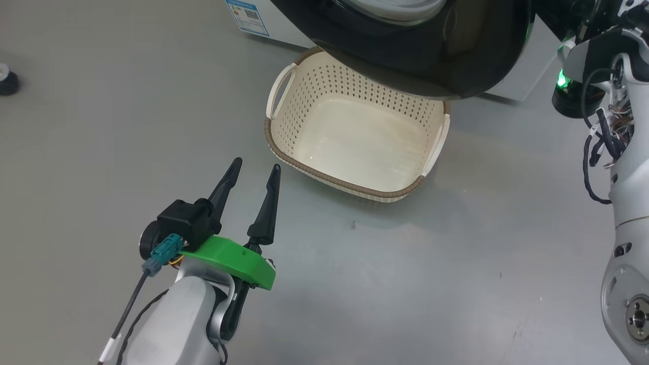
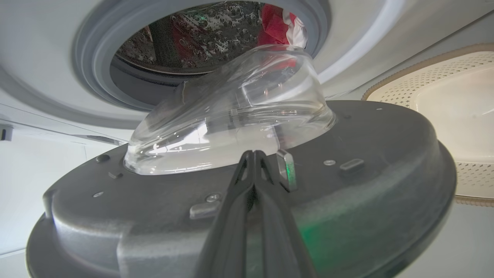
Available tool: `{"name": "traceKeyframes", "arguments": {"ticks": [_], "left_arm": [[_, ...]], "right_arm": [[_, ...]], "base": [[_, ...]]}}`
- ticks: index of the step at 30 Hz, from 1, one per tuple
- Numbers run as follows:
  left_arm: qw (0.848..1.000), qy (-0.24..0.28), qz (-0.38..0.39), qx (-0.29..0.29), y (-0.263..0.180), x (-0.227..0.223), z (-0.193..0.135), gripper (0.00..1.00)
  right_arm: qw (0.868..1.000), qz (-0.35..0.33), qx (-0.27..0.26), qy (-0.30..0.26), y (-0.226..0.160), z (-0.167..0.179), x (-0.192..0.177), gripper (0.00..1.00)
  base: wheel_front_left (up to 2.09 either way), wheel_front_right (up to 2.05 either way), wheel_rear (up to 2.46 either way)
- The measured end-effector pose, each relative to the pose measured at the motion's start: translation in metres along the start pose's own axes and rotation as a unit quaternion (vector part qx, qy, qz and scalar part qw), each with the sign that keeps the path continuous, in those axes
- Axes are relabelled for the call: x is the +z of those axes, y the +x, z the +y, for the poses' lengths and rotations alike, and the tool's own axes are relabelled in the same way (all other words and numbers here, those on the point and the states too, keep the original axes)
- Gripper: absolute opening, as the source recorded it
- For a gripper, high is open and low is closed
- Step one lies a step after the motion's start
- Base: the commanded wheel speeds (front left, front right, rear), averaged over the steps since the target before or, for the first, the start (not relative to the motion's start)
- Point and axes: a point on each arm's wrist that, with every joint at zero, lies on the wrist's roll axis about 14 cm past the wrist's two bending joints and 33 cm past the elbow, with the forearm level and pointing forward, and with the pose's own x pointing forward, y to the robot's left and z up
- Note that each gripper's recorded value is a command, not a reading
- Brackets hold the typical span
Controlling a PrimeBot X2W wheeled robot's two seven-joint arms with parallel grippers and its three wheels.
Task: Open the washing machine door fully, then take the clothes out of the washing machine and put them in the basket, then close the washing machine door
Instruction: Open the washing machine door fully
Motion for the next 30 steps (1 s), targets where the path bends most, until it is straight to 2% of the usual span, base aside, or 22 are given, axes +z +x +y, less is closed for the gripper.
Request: {"name": "traceKeyframes", "arguments": {"ticks": [9,20,22,27,30], "left_arm": [[1.000,0.002,-0.011,-0.006,-0.007,0.008,-0.006,1.00],[1.000,0.002,-0.011,-0.004,-0.010,0.007,-0.006,1.00],[1.000,0.002,-0.013,-0.002,-0.010,0.008,-0.005,1.00],[1.000,0.005,-0.019,-0.002,-0.010,0.012,-0.005,1.00],[1.000,0.005,-0.024,-0.005,-0.011,0.016,-0.007,1.00]], "right_arm": [[1.000,0.015,0.006,-0.006,-0.006,0.013,-0.017,0.00],[1.000,0.013,0.007,-0.018,-0.010,0.016,-0.019,0.00],[0.999,0.006,0.010,-0.039,-0.010,0.019,-0.018,0.00],[0.991,-0.013,-0.006,-0.136,-0.017,0.020,-0.014,0.00],[0.979,-0.031,-0.024,-0.201,-0.026,0.017,-0.006,0.00]], "base": [[0.00,0.00,0.00],[0.00,0.00,0.00],[0.00,0.00,0.00],[0.00,0.00,0.00],[0.00,0.00,0.00]]}}
